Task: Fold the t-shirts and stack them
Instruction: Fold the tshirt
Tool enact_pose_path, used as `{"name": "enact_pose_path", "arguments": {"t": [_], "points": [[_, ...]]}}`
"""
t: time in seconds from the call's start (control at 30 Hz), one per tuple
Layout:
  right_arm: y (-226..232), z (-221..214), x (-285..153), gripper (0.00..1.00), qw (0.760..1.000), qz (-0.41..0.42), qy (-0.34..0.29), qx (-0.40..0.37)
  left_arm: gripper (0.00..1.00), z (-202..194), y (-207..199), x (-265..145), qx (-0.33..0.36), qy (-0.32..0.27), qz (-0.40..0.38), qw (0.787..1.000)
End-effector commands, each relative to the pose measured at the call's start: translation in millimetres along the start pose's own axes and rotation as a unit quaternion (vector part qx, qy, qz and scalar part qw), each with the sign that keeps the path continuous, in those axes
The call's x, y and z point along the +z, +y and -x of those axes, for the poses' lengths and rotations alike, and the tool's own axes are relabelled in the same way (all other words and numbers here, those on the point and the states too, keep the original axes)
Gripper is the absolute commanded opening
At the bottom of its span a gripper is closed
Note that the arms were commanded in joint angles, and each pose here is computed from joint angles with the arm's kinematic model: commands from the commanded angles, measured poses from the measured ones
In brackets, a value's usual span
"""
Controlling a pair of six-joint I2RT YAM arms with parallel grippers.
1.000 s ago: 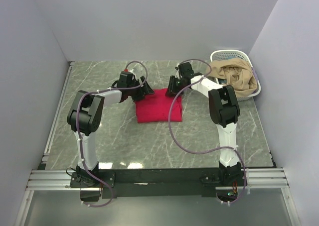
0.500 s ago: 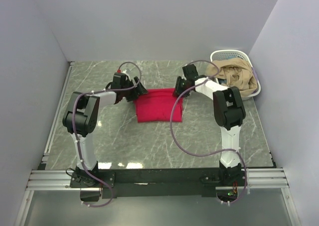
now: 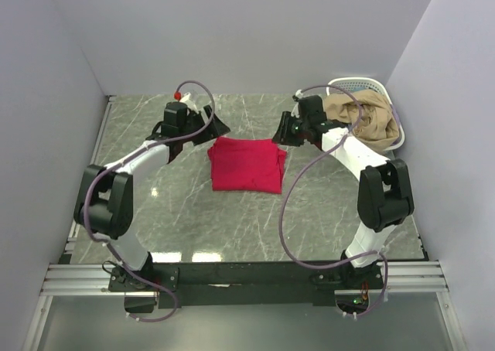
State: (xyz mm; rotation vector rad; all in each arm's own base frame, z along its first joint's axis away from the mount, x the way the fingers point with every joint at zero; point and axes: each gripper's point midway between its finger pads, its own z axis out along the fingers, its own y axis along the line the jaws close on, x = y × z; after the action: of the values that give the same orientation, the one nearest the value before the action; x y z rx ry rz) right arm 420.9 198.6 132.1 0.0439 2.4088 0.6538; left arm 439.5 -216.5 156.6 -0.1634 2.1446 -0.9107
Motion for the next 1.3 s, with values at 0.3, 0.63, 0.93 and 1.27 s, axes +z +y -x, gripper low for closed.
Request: {"name": "enact_pose_path", "arguments": {"t": [0.3, 0.63, 0.93, 1.27], "points": [[58.1, -99.1, 6.8, 0.42, 0.99, 0.094, 0.106, -0.027, 0.84, -105.9, -16.6, -18.3, -0.03, 0.079, -0.027, 0.996], [12.8, -136.6, 26.1, 0.41, 0.991, 0.0, 0.13, -0.01, 0.84, -141.8, 26.6, -10.3, -0.03, 0.114, 0.037, 0.992], [-41.8, -153.3, 27.8, 0.41, 0.984, -0.109, 0.143, 0.017, 0.84, -152.5, 60.0, -10.5, 0.002, 0.134, 0.107, 0.985], [-88.2, -150.0, 7.6, 0.41, 0.977, -0.164, 0.124, 0.054, 0.84, -155.8, 80.1, -25.2, 0.028, 0.144, 0.158, 0.977]]}}
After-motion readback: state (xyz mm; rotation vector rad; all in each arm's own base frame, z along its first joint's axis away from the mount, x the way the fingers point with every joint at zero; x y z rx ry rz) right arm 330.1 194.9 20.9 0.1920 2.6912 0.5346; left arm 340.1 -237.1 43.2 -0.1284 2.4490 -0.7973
